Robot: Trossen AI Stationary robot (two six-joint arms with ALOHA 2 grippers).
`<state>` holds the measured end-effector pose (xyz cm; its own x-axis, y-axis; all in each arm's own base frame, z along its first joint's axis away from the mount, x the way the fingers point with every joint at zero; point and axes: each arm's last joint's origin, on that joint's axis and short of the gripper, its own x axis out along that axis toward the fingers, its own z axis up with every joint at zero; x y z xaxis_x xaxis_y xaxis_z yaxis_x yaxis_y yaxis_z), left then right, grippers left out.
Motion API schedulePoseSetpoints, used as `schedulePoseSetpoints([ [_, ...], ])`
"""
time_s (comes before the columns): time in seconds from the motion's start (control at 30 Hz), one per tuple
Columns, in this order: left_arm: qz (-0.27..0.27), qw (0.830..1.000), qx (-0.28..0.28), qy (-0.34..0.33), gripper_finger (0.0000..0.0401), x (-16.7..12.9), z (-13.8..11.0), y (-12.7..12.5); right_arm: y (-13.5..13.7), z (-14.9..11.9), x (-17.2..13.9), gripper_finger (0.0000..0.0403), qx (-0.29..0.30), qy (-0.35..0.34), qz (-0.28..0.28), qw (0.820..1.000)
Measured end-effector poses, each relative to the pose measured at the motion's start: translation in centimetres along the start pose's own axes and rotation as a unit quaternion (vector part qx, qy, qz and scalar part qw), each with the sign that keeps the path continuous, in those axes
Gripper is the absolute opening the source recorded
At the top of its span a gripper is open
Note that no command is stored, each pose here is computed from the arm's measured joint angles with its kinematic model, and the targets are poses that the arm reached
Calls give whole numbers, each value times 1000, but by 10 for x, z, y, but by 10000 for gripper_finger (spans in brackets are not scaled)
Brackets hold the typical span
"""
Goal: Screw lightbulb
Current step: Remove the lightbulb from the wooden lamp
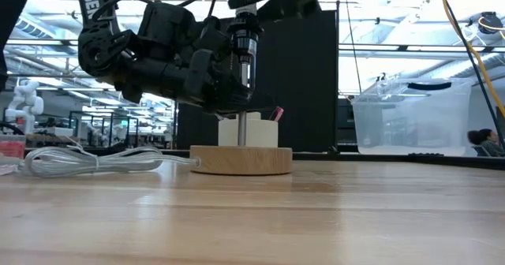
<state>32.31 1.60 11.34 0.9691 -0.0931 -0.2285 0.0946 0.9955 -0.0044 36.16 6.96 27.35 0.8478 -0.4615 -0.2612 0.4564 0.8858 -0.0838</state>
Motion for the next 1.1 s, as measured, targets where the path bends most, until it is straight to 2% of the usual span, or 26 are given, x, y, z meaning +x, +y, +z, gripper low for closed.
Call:
schedulePoseSetpoints([
  [0.27, 1, 1000, 0, 0, 22, 0, 0, 0, 1, 11, 6, 297, -8, -68, -13, 998],
  [0.43, 2, 1000, 0, 1, 22, 0, 0, 0, 1, 15, 6, 295, -21, -84, -16, 996],
  [0.53, 2, 1000, 0, 1, 22, 0, 0, 0, 1, 15, 6, 281, -30, -86, -18, 996],
  [0.83, -14, 1000, 4, 0, 22, 0, 0, -1, -1, 16, 4, 202, -49, -79, -11, 996],
  [1.1, -51, 999, 14, 0, 22, 0, 0, -2, -14, 19, 7, 194, -63, -58, 35, 996],
])
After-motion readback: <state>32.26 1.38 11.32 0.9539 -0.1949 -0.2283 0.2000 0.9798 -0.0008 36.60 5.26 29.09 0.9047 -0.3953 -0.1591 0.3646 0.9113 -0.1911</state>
